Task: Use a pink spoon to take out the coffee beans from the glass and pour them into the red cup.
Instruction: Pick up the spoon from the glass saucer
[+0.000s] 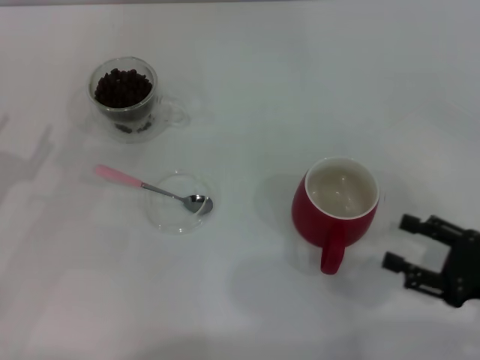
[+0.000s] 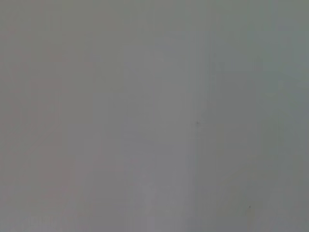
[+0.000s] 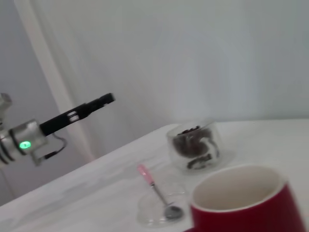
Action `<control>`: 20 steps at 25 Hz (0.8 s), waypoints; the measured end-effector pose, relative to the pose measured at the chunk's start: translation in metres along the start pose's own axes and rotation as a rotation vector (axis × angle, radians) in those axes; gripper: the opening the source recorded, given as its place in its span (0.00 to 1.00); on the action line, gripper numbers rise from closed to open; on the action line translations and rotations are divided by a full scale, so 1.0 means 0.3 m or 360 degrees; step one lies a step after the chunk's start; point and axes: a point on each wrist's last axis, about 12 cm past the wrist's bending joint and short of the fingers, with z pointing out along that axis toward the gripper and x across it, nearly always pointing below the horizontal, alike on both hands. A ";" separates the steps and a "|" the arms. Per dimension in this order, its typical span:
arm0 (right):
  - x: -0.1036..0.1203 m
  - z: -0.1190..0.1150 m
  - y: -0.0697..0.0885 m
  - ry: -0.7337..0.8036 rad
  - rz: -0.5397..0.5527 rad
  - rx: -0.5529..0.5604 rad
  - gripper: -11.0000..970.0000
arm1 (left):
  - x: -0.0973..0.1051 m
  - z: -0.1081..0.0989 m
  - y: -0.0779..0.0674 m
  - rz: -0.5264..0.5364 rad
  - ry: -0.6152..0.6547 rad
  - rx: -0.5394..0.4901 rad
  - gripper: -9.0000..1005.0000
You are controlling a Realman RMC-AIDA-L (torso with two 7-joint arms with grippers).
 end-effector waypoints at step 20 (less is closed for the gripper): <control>-0.298 -0.121 -0.243 -0.0515 -0.0412 0.0500 0.84 | 0.103 -0.056 -0.239 -0.1408 -0.0005 0.0022 0.79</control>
